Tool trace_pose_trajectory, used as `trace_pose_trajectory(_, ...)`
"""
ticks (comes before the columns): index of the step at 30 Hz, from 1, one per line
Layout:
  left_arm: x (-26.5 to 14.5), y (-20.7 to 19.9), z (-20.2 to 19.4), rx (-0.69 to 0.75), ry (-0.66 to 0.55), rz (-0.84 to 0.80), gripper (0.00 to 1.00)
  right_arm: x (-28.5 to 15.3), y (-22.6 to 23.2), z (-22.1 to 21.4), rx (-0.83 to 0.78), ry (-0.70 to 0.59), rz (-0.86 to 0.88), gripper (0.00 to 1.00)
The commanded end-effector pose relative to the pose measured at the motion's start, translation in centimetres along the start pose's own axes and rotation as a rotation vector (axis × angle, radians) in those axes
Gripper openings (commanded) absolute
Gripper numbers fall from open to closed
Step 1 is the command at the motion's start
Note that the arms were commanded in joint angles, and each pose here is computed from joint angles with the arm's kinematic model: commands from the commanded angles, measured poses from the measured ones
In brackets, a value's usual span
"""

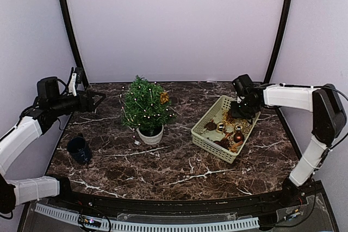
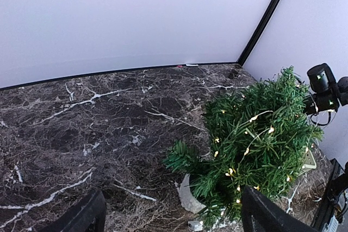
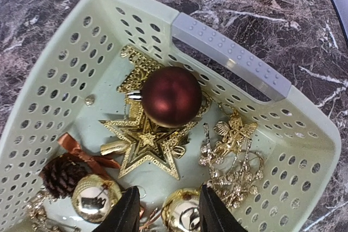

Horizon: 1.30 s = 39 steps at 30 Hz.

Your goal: Decorate the small christmas tree

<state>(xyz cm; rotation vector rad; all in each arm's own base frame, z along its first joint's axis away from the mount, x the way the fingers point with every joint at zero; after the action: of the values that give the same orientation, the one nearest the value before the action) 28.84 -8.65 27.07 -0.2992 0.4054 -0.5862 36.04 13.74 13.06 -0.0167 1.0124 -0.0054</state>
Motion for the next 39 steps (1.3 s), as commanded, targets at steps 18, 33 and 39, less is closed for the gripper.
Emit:
trace_pose_trajectory(18,-0.1,0.0,-0.3,-0.008,-0.006,-0.009,0.88,8.6,4.6,-1.1,-0.048,0.092,0.022,0.74)
trace_pose_trajectory(33,-0.1,0.2,-0.3,-0.005,-0.009,0.002,0.89,7.2,5.9,-1.9,-0.010,0.078,0.284,0.38)
trace_pose_trajectory(39,0.0,0.2,-0.3,-0.003,-0.007,0.004,0.89,6.8,5.6,-2.6,0.031,0.096,0.349,0.18)
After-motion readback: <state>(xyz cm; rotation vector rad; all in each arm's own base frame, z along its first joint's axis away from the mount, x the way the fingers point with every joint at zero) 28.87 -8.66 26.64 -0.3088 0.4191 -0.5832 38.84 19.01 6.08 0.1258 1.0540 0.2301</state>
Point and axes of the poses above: each gripper's point midway between its finger pads, its own x axis out along the fingers, its own y axis along the line the jaws close on, z = x × y, the point moved 4 cm from there along -x, back along the fingers, and after that the axes turned 4 degrees about -x, right-handed, at the moved point
